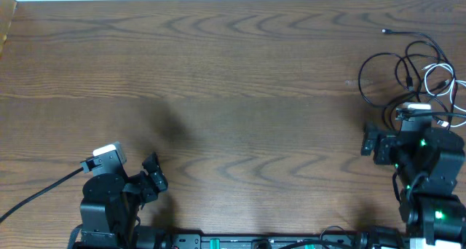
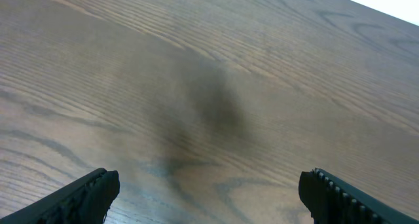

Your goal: Untangle cables

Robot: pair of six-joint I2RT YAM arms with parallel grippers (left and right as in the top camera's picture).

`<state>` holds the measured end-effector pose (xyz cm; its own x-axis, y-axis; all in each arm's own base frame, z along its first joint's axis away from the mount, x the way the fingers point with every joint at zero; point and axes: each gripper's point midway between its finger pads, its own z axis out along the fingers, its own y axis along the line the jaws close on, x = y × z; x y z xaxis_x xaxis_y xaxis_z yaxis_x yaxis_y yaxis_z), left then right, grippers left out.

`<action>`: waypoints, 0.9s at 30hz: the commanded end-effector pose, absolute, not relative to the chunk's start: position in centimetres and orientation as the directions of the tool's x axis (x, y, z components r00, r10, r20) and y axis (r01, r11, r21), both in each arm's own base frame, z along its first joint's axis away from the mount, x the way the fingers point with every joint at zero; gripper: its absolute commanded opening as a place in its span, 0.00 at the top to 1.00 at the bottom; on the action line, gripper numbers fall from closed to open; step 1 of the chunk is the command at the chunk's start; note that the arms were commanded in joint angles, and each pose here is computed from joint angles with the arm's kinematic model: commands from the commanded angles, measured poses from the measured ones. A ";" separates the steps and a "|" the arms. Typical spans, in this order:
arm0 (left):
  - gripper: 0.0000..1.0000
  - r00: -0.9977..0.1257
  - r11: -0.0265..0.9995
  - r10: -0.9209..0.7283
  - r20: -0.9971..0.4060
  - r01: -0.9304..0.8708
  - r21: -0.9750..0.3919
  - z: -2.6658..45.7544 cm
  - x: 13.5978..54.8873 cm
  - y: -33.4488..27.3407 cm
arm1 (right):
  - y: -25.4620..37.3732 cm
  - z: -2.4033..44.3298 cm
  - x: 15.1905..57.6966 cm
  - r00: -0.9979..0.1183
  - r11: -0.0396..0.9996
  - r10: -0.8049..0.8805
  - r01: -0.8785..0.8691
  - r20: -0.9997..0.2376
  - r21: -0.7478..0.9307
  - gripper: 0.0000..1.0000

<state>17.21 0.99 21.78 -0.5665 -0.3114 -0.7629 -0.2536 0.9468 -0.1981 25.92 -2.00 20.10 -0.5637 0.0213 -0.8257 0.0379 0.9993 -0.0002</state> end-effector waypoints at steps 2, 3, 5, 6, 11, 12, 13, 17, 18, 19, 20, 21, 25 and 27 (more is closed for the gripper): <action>0.07 -0.565 0.942 -0.323 -0.760 -0.272 -0.198 21.6 17.2 1.2 | -1.3 27.4 25.5 -0.216 0.995 -0.097 0.009 -0.972 -0.101 0.01; 0.07 -0.565 0.942 -0.322 -0.760 -0.272 -0.198 21.6 17.2 1.2 | -1.3 28.3 24.9 -0.156 0.992 -0.121 0.013 -0.980 -0.124 0.01; 0.07 -0.565 0.942 -0.323 -0.760 -0.272 -0.198 21.6 17.2 1.2 | -1.1 29.0 23.2 -0.066 0.988 -0.149 0.023 -0.987 -0.151 0.01; 0.07 -0.565 0.942 -0.322 -0.760 -0.272 -0.198 21.6 17.2 1.2 | -1.0 28.9 22.5 -0.029 0.988 -0.152 0.028 -0.988 -0.153 0.01; 0.07 -0.565 0.942 -0.323 -0.760 -0.272 -0.198 21.6 17.2 1.2 | -0.9 28.5 21.5 0.153 0.981 -0.190 0.060 -0.970 -0.183 0.01; 0.07 -0.565 0.942 -0.323 -0.760 -0.272 -0.198 21.6 17.2 1.2 | -0.9 28.5 21.8 0.183 0.981 -0.192 0.063 -0.964 -0.183 0.01; 0.07 -0.565 0.942 -0.323 -0.760 -0.272 -0.198 21.6 17.2 1.2 | -0.8 28.1 22.1 0.201 0.981 -0.193 0.059 -0.960 -0.184 0.01; 0.07 -0.565 0.942 -0.322 -0.760 -0.272 -0.198 21.6 17.2 1.2 | -0.5 24.6 23.5 0.197 0.982 -0.191 0.039 -0.962 -0.187 0.01; 0.07 -0.565 0.942 -0.323 -0.760 -0.272 -0.198 21.6 17.2 1.2 | -0.6 22.1 24.2 0.161 0.982 -0.188 0.032 -0.969 -0.185 0.01; 0.07 -0.565 0.942 -0.322 -0.760 -0.272 -0.198 21.6 17.2 1.2 | -0.6 20.8 24.5 0.133 0.982 -0.187 0.028 -0.973 -0.185 0.01; 0.07 -0.565 0.942 -0.322 -0.760 -0.272 -0.198 21.6 17.2 1.2 | -0.6 19.6 24.6 0.084 0.982 -0.187 0.017 -0.979 -0.186 0.01; 0.07 -0.565 0.942 -0.322 -0.760 -0.272 -0.198 21.6 17.2 1.2 | -0.5 18.1 24.7 0.026 0.981 -0.196 -0.001 -0.980 -0.196 0.01; 0.07 -0.565 0.942 -0.322 -0.760 -0.272 -0.198 21.6 17.2 1.2 | -0.3 15.7 24.6 -0.071 0.989 -0.147 -0.027 -0.987 -0.145 0.01; 0.07 -0.565 0.942 -0.323 -0.760 -0.272 -0.198 21.6 17.2 1.2 | -0.3 15.7 24.6 -0.072 0.990 -0.137 -0.025 -0.988 -0.135 0.01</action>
<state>17.24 0.99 21.73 -0.5688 -0.3111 -0.7613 -0.2542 0.9469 -0.1970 24.64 -0.70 15.79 -0.0704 -0.1605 -0.9845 -0.0082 0.9870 -0.1603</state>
